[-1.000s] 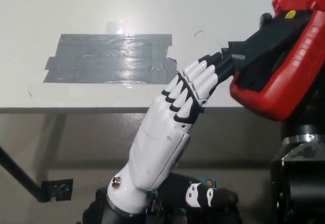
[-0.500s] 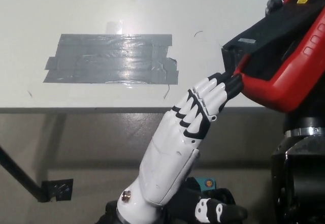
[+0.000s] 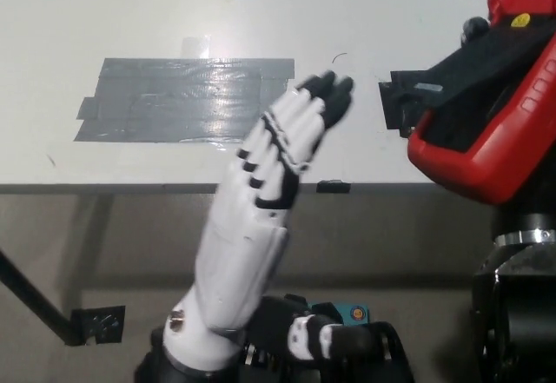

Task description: The robot first picks the multimeter with right hand and then unfolds the black stand on the back of it using left hand

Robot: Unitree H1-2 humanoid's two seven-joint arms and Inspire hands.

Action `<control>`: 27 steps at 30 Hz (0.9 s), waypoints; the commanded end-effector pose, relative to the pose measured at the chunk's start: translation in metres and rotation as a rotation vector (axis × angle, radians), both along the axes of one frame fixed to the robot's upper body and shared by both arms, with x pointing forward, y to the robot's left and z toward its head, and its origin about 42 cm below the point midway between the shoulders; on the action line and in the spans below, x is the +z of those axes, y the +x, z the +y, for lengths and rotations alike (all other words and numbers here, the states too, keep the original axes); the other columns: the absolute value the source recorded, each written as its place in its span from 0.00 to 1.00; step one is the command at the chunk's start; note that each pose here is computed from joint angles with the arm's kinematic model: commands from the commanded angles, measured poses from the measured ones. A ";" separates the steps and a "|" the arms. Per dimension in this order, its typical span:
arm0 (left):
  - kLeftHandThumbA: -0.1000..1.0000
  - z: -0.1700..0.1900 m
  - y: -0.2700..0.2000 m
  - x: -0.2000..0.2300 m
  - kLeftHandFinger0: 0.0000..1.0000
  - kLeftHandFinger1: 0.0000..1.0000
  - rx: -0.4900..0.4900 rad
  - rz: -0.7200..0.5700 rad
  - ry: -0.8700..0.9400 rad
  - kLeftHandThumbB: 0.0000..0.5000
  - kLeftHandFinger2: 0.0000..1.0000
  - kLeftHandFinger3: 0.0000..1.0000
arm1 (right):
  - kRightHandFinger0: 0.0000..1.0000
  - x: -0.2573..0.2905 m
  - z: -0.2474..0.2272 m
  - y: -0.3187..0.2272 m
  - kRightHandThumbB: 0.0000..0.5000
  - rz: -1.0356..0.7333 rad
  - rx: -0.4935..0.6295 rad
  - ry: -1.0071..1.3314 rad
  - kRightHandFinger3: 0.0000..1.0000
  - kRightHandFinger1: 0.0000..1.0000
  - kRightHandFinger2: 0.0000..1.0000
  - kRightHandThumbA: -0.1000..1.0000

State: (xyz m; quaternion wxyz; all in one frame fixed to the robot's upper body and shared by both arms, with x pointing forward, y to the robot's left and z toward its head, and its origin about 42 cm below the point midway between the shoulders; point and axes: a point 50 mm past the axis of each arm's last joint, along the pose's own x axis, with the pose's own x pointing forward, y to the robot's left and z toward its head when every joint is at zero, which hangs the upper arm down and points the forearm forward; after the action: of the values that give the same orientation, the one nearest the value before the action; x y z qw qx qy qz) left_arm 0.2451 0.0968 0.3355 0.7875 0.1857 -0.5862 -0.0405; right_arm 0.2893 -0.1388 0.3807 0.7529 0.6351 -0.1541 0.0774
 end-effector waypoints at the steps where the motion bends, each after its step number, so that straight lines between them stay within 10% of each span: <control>1: 1.00 0.005 -0.008 0.020 1.00 1.00 -0.048 -0.068 -0.075 0.72 1.00 1.00 | 0.00 0.011 0.002 -0.008 0.03 -0.128 0.029 0.011 1.00 0.44 0.76 0.00; 10: 1.00 -0.009 -0.002 0.018 1.00 1.00 -0.034 -0.063 -0.021 0.55 1.00 1.00 | 0.00 0.004 0.024 -0.013 0.07 -0.118 0.074 -0.033 1.00 0.42 0.77 0.00; 27: 1.00 -0.028 -0.006 -0.023 1.00 1.00 -0.138 0.143 0.074 0.63 1.00 1.00 | 0.00 0.020 0.030 -0.020 0.06 -0.180 0.026 -0.034 1.00 0.35 0.76 0.00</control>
State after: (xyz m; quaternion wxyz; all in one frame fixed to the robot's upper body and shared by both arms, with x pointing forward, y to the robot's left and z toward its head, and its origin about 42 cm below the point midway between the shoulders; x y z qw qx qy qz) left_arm 0.2464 0.0774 0.3167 0.8100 0.1895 -0.5438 -0.1103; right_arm 0.2792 -0.1139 0.3753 0.7791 0.5971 -0.1549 0.1122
